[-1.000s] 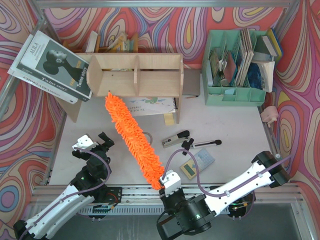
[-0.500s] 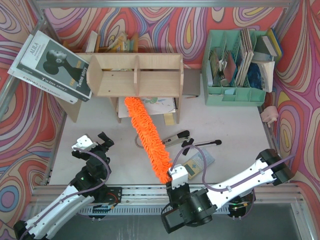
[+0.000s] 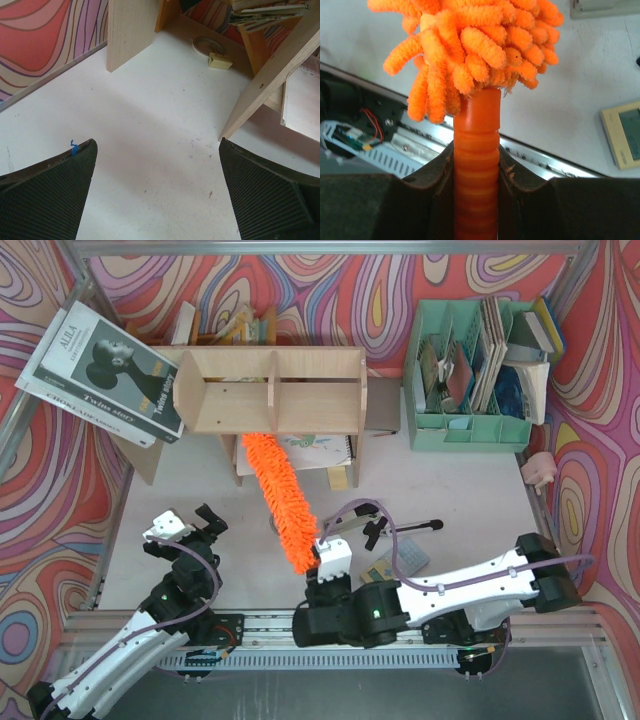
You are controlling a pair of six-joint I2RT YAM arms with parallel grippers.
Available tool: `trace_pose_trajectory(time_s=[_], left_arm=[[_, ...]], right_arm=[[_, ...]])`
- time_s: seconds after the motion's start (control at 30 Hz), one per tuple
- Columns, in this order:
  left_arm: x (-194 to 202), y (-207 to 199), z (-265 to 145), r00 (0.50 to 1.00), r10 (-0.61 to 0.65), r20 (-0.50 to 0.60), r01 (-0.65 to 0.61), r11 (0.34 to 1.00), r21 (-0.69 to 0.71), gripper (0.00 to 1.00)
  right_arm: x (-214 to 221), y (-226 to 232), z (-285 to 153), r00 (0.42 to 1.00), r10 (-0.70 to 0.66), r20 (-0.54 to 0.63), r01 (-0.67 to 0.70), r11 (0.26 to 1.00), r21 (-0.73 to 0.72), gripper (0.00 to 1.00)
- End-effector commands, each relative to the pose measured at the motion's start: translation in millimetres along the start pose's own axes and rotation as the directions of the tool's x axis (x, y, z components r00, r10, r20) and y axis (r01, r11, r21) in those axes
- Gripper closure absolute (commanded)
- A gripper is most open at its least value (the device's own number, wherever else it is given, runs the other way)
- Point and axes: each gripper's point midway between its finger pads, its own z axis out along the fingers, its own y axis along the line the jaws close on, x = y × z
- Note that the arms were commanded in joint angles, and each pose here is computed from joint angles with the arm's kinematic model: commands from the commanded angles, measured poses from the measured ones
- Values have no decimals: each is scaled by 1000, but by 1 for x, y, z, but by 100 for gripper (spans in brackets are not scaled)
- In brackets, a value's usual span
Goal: Dust the bookshelf with a duster
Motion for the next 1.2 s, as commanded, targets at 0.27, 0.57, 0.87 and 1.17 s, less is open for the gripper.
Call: trace_pose_trajectory(time_s=[0.27, 0.57, 0.87, 1.17], left_arm=[[3, 2, 1, 1000, 0, -3, 0, 1000, -6, 2], [4, 1, 1, 1000, -3, -5, 3, 1000, -2, 1], [5, 1, 1, 1000, 0, -8, 0, 1000, 1, 1], [5, 0, 1, 1000, 0, -9, 0, 1000, 2, 2]], right_arm=[[-57, 84, 38, 983, -23, 183, 33, 998, -51, 100], [-53, 28, 32, 967, 138, 212, -157, 985, 76, 100], [-45, 0, 29, 943, 248, 222, -274, 957, 97, 100], [-46, 65, 40, 984, 42, 172, -35, 998, -46, 100]])
